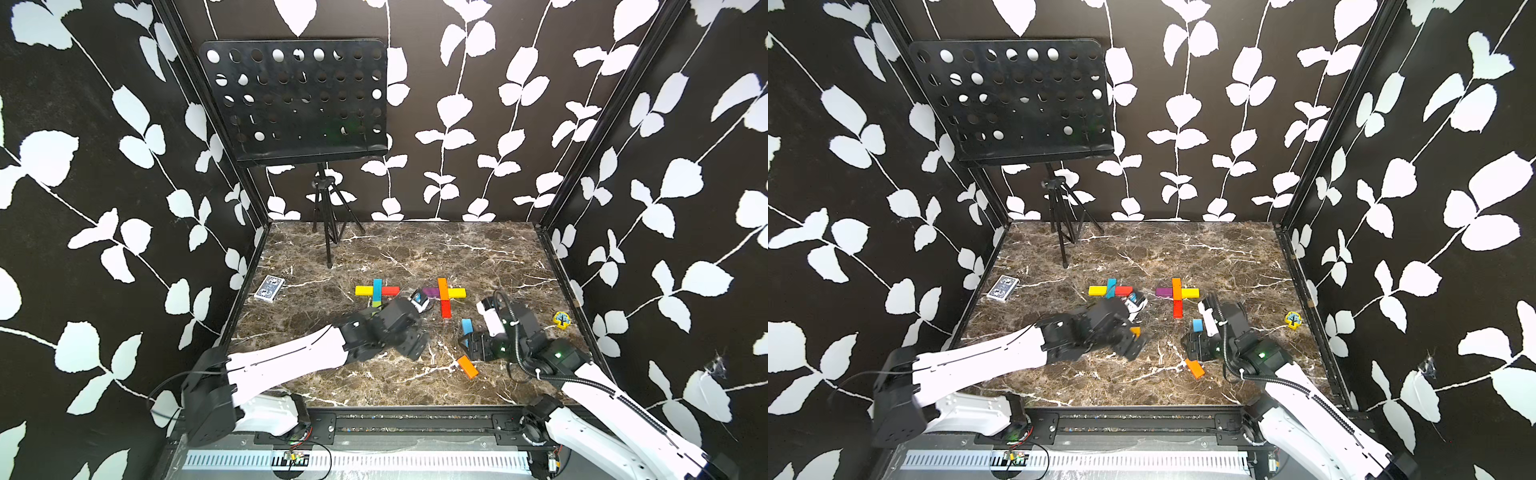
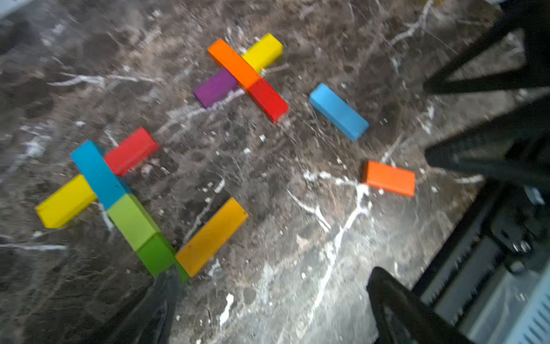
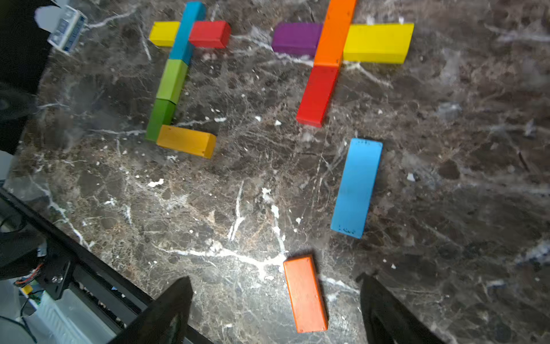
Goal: Assemble the letter t with building blocks
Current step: Assemble the building block at the center of the board.
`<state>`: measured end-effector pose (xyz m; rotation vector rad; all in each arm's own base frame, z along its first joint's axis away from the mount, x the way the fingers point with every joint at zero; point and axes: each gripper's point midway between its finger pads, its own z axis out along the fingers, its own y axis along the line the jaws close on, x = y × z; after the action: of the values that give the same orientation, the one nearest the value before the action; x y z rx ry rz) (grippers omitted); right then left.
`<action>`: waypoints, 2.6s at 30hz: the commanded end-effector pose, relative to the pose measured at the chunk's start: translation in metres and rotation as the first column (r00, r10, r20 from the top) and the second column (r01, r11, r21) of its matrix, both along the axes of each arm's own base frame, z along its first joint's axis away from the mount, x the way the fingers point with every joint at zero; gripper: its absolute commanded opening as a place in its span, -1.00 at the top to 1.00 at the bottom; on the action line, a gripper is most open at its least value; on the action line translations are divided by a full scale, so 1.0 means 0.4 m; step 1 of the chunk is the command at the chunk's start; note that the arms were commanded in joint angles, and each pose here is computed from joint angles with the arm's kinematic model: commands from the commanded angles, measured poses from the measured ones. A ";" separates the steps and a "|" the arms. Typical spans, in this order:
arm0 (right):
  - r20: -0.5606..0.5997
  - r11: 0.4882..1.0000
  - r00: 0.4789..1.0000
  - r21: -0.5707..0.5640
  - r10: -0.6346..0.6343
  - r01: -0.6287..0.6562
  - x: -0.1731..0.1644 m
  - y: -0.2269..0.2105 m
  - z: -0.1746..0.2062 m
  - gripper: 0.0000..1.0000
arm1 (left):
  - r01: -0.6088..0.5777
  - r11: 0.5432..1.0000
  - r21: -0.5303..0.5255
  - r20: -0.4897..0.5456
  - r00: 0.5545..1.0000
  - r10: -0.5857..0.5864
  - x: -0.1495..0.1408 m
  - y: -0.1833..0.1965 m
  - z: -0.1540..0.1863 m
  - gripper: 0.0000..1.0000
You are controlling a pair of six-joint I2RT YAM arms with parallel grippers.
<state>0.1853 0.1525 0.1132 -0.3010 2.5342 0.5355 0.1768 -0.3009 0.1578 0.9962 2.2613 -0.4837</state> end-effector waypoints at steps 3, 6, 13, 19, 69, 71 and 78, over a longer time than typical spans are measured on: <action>-0.040 0.983 0.995 -0.167 -0.089 0.082 -0.015 -0.001 -0.093 -0.64 | 0.228 0.968 -0.106 -0.189 0.951 -0.245 -0.117 -0.015 -0.054 -0.98; -0.033 0.963 0.995 -0.257 -0.090 0.079 -0.029 0.003 -0.119 -0.62 | 0.244 0.965 -0.092 -0.206 0.944 -0.258 -0.132 0.000 -0.081 -0.98; -0.031 0.953 0.995 -0.293 -0.093 0.080 -0.043 -0.019 -0.151 -0.45 | 0.285 0.946 -0.158 -0.171 0.935 -0.310 -0.155 0.003 -0.088 -0.99; -0.089 0.942 0.993 -0.333 -0.073 0.039 -0.056 -0.015 -0.197 -0.31 | 0.278 0.950 -0.145 -0.176 0.937 -0.301 -0.148 -0.001 -0.096 -0.98; -0.205 0.962 0.970 -0.261 -0.131 0.075 0.046 0.093 -0.213 0.42 | 0.260 0.952 -0.162 -0.182 0.940 -0.287 -0.042 0.021 -0.073 -0.98; -0.204 0.959 0.966 -0.265 -0.155 0.098 0.061 0.093 -0.213 0.41 | 0.228 0.954 -0.192 -0.181 0.948 -0.263 -0.018 0.018 -0.060 -0.98; -0.217 0.954 0.957 -0.267 -0.195 0.134 0.113 0.097 -0.216 0.40 | 0.206 0.952 -0.226 -0.168 0.954 -0.247 0.029 0.010 -0.027 -0.98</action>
<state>0.2188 0.1893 0.0211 -0.1617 2.8475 0.1878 0.1829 -0.2894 0.1301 1.1489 2.2681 -0.8848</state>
